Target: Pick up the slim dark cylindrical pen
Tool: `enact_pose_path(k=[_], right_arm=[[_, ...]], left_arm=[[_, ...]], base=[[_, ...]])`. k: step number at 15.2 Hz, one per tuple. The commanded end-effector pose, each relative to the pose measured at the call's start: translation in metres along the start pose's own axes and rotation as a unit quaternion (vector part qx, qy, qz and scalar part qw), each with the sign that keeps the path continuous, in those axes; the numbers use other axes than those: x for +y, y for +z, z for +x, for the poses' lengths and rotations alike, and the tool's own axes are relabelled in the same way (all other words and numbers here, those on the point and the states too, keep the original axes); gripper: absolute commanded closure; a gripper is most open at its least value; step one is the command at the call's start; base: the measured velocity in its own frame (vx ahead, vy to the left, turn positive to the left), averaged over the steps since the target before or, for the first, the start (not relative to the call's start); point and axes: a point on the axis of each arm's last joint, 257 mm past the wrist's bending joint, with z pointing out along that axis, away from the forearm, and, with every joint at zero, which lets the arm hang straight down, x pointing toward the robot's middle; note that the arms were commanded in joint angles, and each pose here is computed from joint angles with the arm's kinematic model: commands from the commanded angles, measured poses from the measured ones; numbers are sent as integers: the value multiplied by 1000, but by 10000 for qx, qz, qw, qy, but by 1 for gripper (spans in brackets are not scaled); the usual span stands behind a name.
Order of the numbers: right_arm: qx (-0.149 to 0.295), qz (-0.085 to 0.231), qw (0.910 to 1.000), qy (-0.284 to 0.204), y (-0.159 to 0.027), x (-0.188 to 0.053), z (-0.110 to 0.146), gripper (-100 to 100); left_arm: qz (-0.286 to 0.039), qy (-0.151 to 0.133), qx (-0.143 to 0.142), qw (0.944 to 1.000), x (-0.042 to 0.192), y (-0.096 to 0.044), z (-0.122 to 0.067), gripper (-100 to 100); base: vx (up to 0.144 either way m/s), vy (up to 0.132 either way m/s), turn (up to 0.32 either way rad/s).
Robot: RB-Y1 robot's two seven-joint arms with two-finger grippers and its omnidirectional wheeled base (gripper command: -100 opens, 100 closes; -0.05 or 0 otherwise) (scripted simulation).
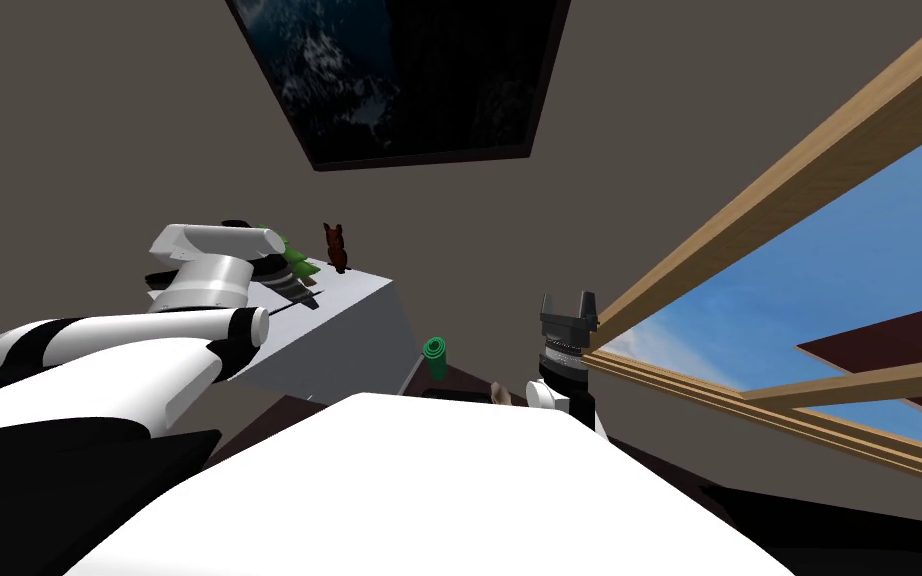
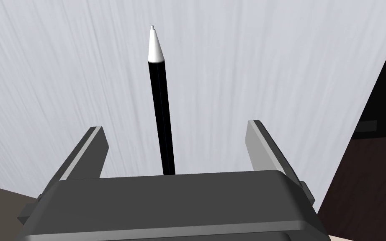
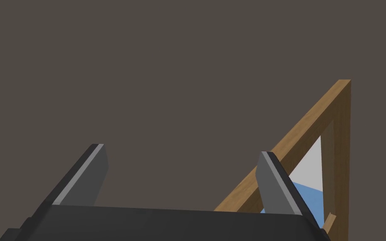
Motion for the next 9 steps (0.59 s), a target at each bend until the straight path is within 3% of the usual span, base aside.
enact_pose_path(k=[1, 5, 6, 7, 9], right_arm=[[0, 0, 10000, 0, 0, 0, 0, 0], [0, 0, 10000, 0, 0, 0, 0, 0], [0, 0, 10000, 0, 0, 0, 0, 0], [0, 0, 10000, 0, 0, 0, 0, 0], [0, 0, 10000, 0, 0, 0, 0, 0]], left_arm=[[0, 0, -1, 10000, 0, 0, 0, -100], [25, 33, 16, 10000, 3, 17, 3, -100], [7, 24, 4, 10000, 3, 12, 1, -100], [2, 4, 1, 10000, 0, 2, 0, 100], [17, 9, 12, 10000, 0, 5, 1, 100]], base=[[0, 0, 0], [5, 8, 21], [8, 1, 13], [-3, -4, -39], [-6, 0, -30]])
